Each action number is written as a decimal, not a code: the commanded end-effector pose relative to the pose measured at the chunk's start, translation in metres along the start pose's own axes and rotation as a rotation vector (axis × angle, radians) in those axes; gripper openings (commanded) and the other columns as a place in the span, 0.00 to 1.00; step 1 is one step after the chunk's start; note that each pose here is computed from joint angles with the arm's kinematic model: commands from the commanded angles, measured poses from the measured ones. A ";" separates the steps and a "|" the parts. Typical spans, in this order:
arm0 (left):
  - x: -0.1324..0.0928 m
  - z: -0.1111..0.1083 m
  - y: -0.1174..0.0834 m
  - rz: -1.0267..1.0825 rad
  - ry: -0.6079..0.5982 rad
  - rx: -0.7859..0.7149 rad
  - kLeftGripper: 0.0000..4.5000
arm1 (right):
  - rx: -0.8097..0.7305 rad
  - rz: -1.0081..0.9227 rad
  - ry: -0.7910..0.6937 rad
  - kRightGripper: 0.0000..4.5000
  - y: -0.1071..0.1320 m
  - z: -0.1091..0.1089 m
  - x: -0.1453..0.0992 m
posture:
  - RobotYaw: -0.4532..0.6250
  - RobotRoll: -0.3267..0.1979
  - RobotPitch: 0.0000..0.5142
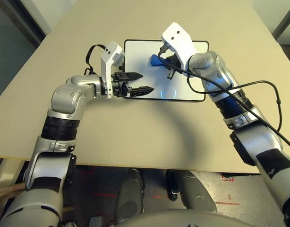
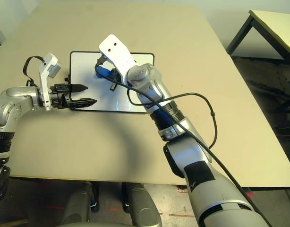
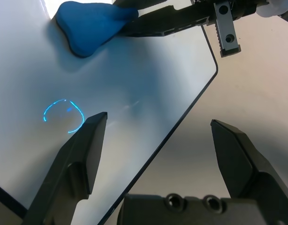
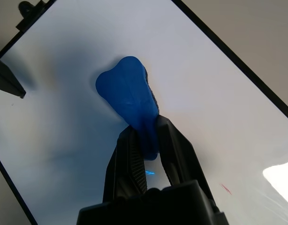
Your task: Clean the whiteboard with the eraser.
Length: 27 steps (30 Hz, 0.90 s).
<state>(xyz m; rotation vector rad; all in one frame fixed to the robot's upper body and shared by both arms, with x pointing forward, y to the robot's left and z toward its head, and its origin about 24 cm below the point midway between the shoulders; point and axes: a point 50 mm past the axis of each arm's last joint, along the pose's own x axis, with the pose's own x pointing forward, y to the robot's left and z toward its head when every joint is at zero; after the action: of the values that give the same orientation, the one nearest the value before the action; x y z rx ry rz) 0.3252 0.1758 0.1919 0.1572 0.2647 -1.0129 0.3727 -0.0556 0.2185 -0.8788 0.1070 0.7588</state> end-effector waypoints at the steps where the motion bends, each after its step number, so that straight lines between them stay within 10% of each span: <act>1: -0.001 -0.001 -0.001 -0.007 -0.003 -0.005 1.00 | 0.001 0.001 0.052 0.11 -0.002 -0.014 -0.001 | 0.31 0.62 0.26; 16: 0.002 0.002 0.002 -0.020 0.002 0.005 1.00 | 0.141 -0.184 0.277 0.11 -0.027 -0.101 -0.075 | 0.28 0.62 0.26; 27: 0.006 0.005 0.002 -0.025 -0.012 0.015 1.00 | 0.221 -0.235 0.150 0.10 -0.032 -0.070 -0.085 | 0.29 0.62 0.25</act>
<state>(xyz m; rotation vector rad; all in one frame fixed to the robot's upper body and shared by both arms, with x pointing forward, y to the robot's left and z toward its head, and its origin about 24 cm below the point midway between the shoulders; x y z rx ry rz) 0.3297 0.1724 0.1951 0.1529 0.2524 -1.0402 0.3475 -0.1731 0.2147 -0.7683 0.2584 0.4425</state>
